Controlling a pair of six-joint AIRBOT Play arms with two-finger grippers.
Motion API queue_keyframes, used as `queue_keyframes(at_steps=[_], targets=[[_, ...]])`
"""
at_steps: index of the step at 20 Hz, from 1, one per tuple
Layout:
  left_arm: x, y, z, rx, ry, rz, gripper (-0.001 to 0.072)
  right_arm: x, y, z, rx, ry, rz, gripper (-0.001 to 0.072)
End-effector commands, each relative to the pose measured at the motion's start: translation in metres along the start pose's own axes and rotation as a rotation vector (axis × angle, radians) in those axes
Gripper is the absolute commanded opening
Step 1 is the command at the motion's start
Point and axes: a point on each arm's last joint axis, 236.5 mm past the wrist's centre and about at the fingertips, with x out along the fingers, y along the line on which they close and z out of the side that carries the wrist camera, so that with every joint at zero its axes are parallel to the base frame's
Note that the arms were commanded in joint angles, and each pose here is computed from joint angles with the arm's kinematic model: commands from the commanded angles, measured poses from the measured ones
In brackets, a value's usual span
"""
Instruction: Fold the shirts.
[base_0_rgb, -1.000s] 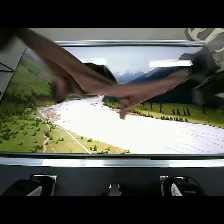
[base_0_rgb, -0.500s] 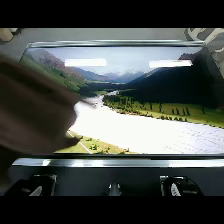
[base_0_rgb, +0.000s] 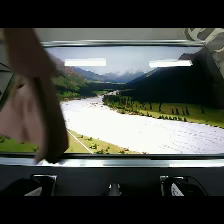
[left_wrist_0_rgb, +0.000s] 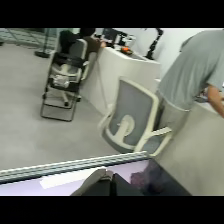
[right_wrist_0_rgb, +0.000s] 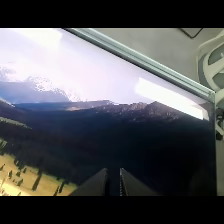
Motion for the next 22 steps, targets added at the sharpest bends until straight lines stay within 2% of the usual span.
queue_keyframes(at_steps=[1, 2, 5, 7, 9, 11, 13, 14, 15, 17, 19, 20, 22], targets=[[0.043, -0.047, 0.004, -0.085, -0.117, -0.164, 0.0020, 0.030, -0.009, -0.004, -0.002, 0.029, -0.014, 0.0189], [0.040, -0.064, 0.011, -0.061, -0.147, -0.198, 0.0021, 0.028, -0.016, 0.000, -0.009, 0.009, -0.045, 0.0216], [0.013, -0.097, 0.040, 0.027, -0.206, -0.258, 0.0020, 0.023, -0.027, 0.004, -0.024, -0.008, -0.093, 0.0227], [0.001, -0.085, 0.044, 0.099, -0.192, -0.203, 0.0019, 0.022, -0.027, 0.000, -0.028, 0.012, -0.096, 0.0240], [0.005, -0.051, 0.013, 0.077, -0.038, -0.101, 0.0020, 0.022, -0.025, -0.005, -0.028, 0.033, -0.086, 0.0392], [0.015, -0.006, -0.055, 0.061, 0.211, 0.014, 0.0020, 0.026, -0.017, -0.013, -0.019, 0.066, -0.050, 0.0413], [0.013, 0.051, -0.155, 0.073, 0.539, 0.156, 0.0021, 0.043, 0.012, -0.039, 0.008, 0.180, 0.088, 0.0444], [0.009, 0.071, -0.201, 0.054, 0.670, 0.193, 0.0021, 0.059, 0.031, -0.062, 0.014, 0.271, 0.181, 0.0536], [0.006, 0.084, -0.245, 0.026, 0.767, 0.212, 0.0020, 0.077, 0.053, -0.087, 0.011, 0.360, 0.284, 0.0564], [-0.004, 0.105, -0.323, -0.021, 0.911, 0.244, 0.0021, 0.112, 0.095, -0.139, 0.039, 0.506, 0.461, 0.0573], [-0.021, 0.114, -0.368, -0.049, 1.012, 0.264, 0.0021, 0.146, 0.133, -0.188, 0.111, 0.607, 0.585, 0.0590], [-0.026, 0.114, -0.379, -0.055, 1.039, 0.265, 0.0021, 0.163, 0.151, -0.206, 0.151, 0.620, 0.633, 0.0638], [-0.027, 0.109, -0.381, -0.047, 1.040, 0.253, 0.0021, 0.197, 0.173, -0.224, 0.231, 0.608, 0.672, 0.0639]])
